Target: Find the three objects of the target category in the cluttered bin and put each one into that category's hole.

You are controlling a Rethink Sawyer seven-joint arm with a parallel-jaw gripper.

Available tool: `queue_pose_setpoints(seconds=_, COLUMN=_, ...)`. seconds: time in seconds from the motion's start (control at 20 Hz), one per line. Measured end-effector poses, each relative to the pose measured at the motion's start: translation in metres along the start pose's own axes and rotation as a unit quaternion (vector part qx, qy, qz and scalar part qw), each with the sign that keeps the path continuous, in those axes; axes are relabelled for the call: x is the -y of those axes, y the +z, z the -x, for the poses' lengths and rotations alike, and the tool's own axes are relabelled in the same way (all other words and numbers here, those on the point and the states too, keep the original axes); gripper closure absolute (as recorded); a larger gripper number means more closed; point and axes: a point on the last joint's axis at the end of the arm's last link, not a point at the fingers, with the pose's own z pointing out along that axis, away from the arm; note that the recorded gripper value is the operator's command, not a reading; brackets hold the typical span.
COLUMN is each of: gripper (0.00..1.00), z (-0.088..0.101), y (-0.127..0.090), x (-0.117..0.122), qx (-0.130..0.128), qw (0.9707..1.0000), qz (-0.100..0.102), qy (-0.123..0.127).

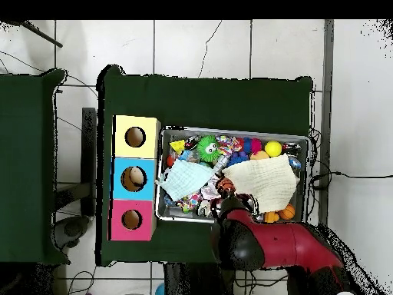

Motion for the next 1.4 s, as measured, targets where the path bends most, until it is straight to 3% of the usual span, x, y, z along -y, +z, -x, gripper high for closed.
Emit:
queue_pose_setpoints(seconds=0.4, gripper=1.00, z=-0.011, y=-0.020, x=-0.014, qx=-0.003, qw=0.9999, qz=-0.005, qy=-0.010)
queue_pose_setpoints(seconds=0.9, gripper=1.00, z=-0.006, y=-0.054, x=-0.075, qx=0.002, qw=0.9995, qz=-0.001, qy=-0.032)
queue_pose_setpoints(seconds=1.4, gripper=1.00, z=-0.006, y=-0.073, x=-0.101, qx=0.007, qw=0.9996, qz=-0.001, qy=-0.029)
